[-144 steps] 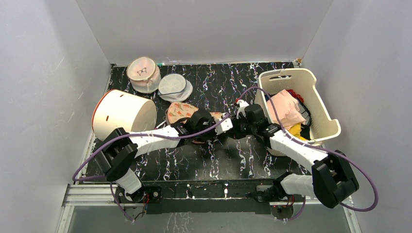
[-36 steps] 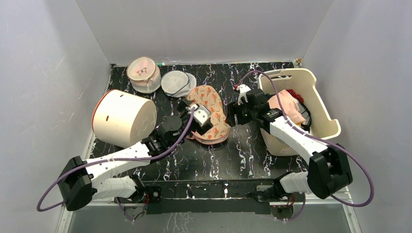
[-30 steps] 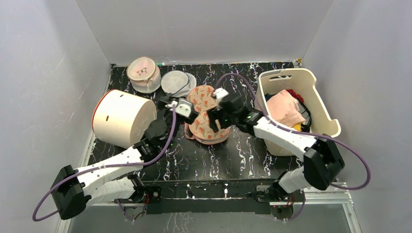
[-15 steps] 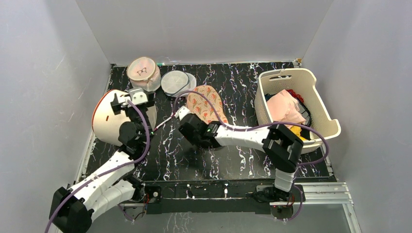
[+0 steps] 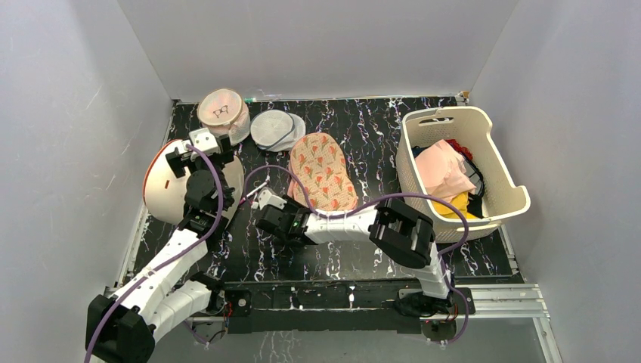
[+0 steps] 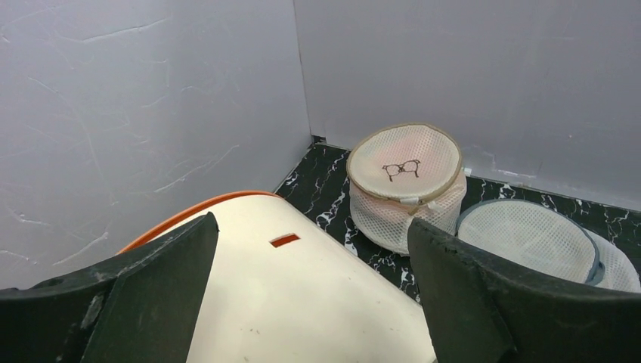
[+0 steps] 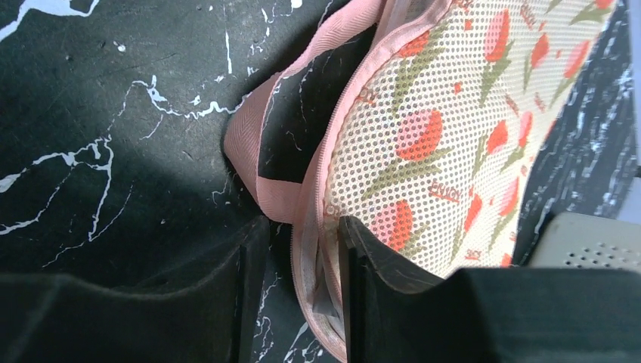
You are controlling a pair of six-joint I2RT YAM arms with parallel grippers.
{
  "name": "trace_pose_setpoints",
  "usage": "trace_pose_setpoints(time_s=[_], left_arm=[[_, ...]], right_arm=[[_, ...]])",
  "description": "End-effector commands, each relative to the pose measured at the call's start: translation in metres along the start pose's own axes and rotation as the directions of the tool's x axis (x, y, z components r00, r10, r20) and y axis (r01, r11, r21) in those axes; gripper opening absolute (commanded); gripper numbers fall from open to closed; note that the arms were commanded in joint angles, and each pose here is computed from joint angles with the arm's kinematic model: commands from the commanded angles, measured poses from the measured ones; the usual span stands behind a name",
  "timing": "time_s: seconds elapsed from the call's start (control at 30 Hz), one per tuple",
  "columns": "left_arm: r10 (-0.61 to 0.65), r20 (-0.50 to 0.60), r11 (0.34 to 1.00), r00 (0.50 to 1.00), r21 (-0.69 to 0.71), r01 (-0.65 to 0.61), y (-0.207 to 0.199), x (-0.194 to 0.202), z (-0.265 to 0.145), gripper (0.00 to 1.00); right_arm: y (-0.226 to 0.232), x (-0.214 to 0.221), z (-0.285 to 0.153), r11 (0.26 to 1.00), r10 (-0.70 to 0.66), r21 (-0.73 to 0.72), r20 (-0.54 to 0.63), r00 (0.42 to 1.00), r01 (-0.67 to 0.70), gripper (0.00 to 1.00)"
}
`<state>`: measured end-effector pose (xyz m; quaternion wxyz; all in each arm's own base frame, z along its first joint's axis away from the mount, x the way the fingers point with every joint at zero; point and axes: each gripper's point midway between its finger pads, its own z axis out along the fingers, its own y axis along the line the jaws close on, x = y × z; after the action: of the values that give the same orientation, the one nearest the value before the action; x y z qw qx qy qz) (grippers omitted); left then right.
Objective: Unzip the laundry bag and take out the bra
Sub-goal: Open the laundry bag at the center of the board.
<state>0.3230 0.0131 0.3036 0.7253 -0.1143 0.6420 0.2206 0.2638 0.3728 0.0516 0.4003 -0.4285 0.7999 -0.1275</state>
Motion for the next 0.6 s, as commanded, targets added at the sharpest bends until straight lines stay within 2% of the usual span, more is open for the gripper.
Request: trace_pose_setpoints(time_s=[0.0,0.3,0.47,0.57], left_arm=[[-0.083,0.033,0.996,0.996,0.016,0.082,0.000,-0.019,0.001,0.94],[-0.087,0.018,0.995,0.996,0.039,0.087,-0.007,-0.018,0.002,0.93],[-0.079,0.009,0.996,0.997,0.047,0.078,-0.010,-0.015,0.003,0.92],[-0.077,0.004,0.996,0.997,0.050,0.077,-0.011,-0.014,0.003,0.92]], right_arm=[[-0.022,-0.026,-0.015,0.990,-0.007,0.140,0.057,0.998,-0.001,0.36],[-0.025,-0.037,-0.028,0.994,0.029,0.103,0.090,0.995,-0.038,0.43],[-0.025,-0.023,-0.020,0.991,0.000,0.135,0.065,0.998,-0.009,0.40],[-0.023,-0.017,-0.015,0.988,-0.011,0.154,0.044,0.999,0.004,0.34]])
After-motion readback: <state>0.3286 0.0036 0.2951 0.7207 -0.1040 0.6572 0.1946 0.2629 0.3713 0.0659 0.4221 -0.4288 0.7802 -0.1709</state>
